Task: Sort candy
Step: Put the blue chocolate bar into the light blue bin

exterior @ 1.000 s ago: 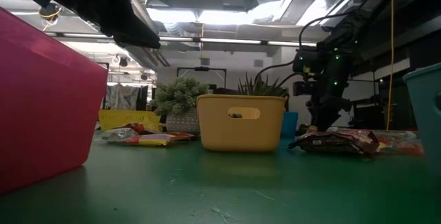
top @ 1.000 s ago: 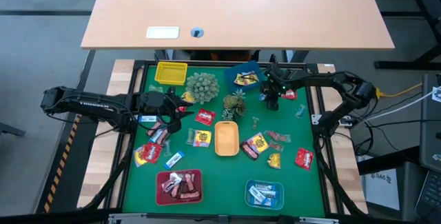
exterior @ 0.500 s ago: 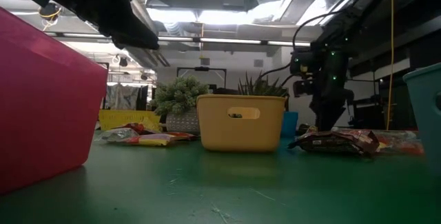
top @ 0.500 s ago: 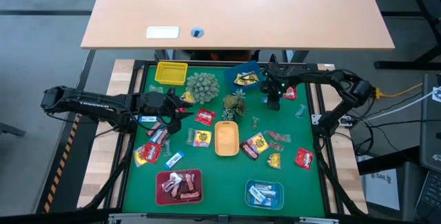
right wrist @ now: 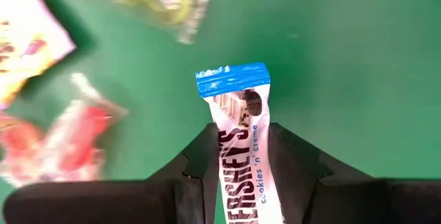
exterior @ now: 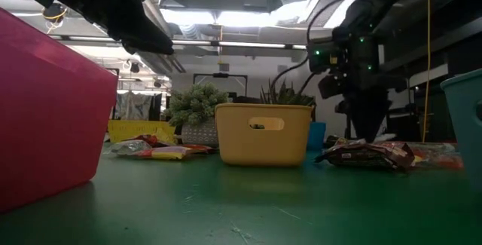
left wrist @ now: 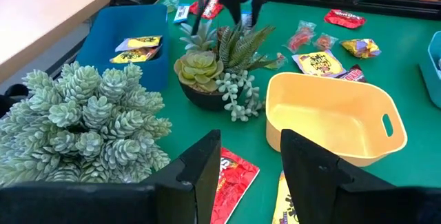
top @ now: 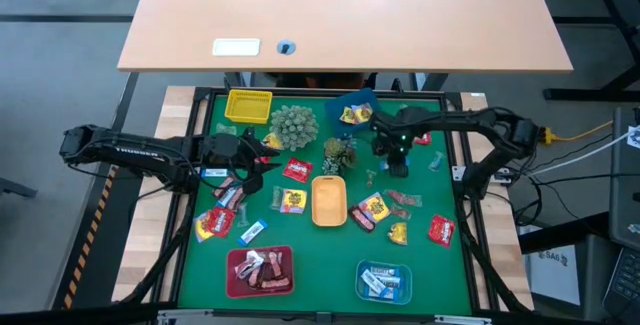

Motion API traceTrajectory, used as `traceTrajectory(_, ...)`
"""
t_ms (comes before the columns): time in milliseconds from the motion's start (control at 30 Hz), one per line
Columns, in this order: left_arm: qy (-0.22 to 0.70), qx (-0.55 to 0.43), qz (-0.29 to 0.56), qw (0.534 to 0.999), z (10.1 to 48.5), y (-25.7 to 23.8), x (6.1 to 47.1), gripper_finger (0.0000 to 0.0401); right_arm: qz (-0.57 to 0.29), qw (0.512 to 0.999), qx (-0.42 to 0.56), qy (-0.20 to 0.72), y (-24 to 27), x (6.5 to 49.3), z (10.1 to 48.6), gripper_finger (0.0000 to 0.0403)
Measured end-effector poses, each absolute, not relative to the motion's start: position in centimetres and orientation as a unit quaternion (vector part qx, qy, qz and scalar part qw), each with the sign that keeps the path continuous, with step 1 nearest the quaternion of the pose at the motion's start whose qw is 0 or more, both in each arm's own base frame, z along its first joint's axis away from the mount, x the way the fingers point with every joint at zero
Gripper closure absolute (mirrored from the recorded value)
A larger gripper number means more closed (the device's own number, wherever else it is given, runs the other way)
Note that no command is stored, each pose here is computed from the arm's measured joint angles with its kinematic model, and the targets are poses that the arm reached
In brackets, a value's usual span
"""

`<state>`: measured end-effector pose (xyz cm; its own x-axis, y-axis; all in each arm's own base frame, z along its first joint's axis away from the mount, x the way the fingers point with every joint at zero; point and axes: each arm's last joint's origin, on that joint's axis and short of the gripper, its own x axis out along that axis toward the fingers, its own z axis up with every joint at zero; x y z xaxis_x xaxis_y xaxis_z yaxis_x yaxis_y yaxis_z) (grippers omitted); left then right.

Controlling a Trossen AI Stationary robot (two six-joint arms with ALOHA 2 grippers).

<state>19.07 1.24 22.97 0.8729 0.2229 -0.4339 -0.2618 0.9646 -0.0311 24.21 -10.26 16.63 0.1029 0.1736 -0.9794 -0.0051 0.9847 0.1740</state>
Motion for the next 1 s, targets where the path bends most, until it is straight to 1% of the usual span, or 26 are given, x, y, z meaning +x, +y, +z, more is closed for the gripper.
traceTrajectory(333,0.219,-0.044,0.125,0.967,23.0,1.2,19.1,0.0262,0.094,0.69,0.059,0.716,-4.9,25.8,19.5,0.0295)
traceTrajectory(433,0.219,-0.044,0.125,0.967,23.0,1.2,19.1,0.0262,0.099,0.672,0.044,0.733,-3.3,26.1,20.9,0.0295)
traceTrajectory(500,0.219,-0.044,0.125,0.967,23.0,1.2,19.1,0.0262,0.086,0.666,0.02,0.741,-2.3,26.4,21.8,0.0295)
traceTrajectory(600,0.219,-0.044,0.125,0.967,23.0,1.2,19.1,0.0262,0.054,0.662,-0.011,0.747,-1.3,26.7,22.9,0.0295)
traceTrajectory(700,0.22,-0.044,0.125,0.966,23.0,1.2,19.1,0.0262,0.032,0.659,-0.015,0.751,-0.2,26.8,24.0,0.0295)
traceTrajectory(1000,0.223,-0.044,0.126,0.966,22.9,1.2,19.0,0.0262,0.037,0.667,-0.032,0.744,4.3,26.8,26.0,0.0295)
